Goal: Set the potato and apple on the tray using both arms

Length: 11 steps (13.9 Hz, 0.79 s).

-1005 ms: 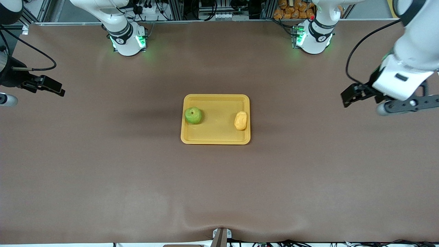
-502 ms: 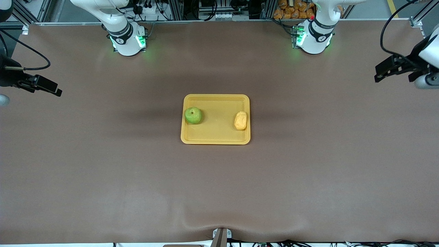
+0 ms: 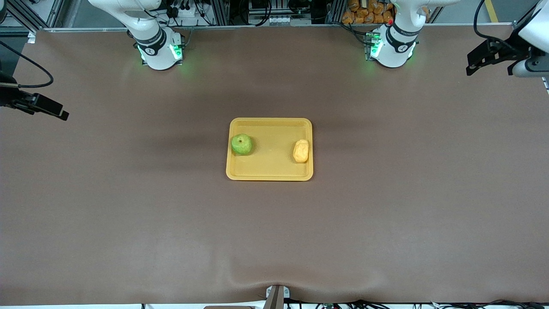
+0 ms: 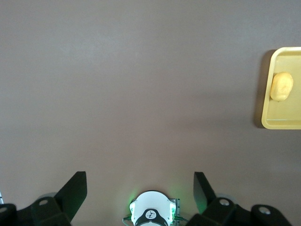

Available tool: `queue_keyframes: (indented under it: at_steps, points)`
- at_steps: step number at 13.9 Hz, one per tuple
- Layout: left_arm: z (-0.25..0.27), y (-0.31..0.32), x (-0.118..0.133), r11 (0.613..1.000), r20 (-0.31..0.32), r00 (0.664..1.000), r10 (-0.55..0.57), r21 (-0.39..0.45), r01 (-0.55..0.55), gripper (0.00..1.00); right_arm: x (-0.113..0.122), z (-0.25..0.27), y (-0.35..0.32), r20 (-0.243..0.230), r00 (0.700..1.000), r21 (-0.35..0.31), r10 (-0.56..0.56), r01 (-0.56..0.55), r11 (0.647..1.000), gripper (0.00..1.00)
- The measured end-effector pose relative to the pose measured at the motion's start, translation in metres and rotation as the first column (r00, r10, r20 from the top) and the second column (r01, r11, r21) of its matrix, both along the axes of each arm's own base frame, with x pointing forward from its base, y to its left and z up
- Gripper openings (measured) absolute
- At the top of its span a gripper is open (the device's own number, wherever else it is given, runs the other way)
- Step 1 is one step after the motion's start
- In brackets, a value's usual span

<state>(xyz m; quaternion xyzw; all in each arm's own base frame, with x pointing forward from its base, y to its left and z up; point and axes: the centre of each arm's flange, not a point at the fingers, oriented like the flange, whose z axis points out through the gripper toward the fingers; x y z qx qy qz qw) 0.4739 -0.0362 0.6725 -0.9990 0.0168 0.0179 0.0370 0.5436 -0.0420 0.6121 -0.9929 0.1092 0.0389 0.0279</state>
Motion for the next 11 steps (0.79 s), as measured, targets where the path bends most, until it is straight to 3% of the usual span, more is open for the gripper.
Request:
queue_keyframes:
  at_steps: [11]
  points:
    - [0.009, 0.006, 0.008, 1.0, 0.028, 1.0, 0.011, -0.005, -0.011, 1.0, 0.0, 0.001, 0.004, 0.003, 1.0, 0.0, 0.008, -0.008, 1.0, 1.0]
